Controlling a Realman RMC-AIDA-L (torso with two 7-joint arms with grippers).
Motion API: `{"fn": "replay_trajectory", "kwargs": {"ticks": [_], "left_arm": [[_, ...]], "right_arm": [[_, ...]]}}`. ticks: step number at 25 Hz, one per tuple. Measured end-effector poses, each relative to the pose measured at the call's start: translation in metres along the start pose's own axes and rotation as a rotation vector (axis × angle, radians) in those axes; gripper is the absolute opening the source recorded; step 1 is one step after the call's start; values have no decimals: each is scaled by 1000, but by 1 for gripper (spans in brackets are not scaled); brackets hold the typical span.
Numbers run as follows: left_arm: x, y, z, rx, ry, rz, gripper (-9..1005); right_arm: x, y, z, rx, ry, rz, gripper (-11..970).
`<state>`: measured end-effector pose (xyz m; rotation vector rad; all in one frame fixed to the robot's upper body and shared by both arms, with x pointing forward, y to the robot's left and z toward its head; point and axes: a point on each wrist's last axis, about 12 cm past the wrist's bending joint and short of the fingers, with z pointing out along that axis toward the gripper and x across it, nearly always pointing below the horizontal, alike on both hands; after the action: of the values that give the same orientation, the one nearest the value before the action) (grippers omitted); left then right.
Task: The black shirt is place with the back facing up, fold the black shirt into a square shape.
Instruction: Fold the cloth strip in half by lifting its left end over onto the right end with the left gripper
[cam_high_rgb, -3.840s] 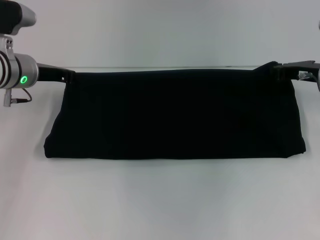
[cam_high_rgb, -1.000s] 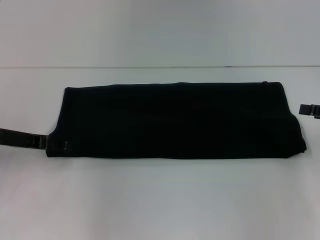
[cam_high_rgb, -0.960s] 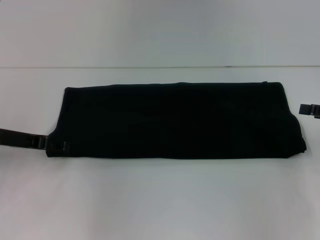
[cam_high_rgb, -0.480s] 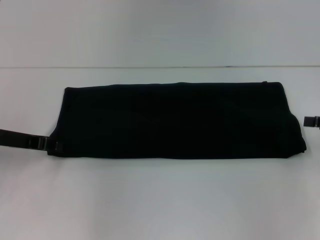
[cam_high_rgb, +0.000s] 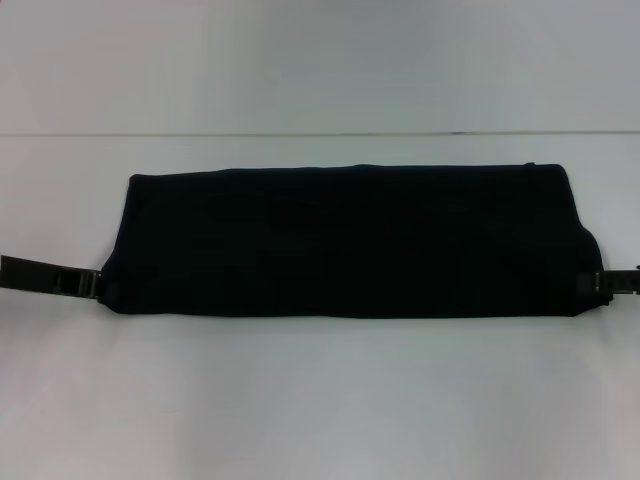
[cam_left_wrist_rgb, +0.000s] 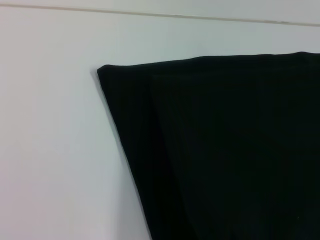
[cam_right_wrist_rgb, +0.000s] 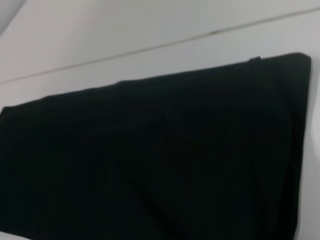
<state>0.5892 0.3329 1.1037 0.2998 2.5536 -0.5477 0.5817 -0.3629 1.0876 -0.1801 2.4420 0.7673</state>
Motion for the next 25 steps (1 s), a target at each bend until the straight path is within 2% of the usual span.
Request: {"fn": "replay_trajectory", "kwargs": {"ticks": [3,10,25], "left_arm": [[0,0,0,0,0,1,0],[-1,0,0,-1,-2,5,4],[0,0,1,0,-9,11,13]], "right_arm": [[0,0,4,8,0,1,785],[-2,5,10,9,-1,-13,779],[2,5,13,11,5,-15,201]]}}
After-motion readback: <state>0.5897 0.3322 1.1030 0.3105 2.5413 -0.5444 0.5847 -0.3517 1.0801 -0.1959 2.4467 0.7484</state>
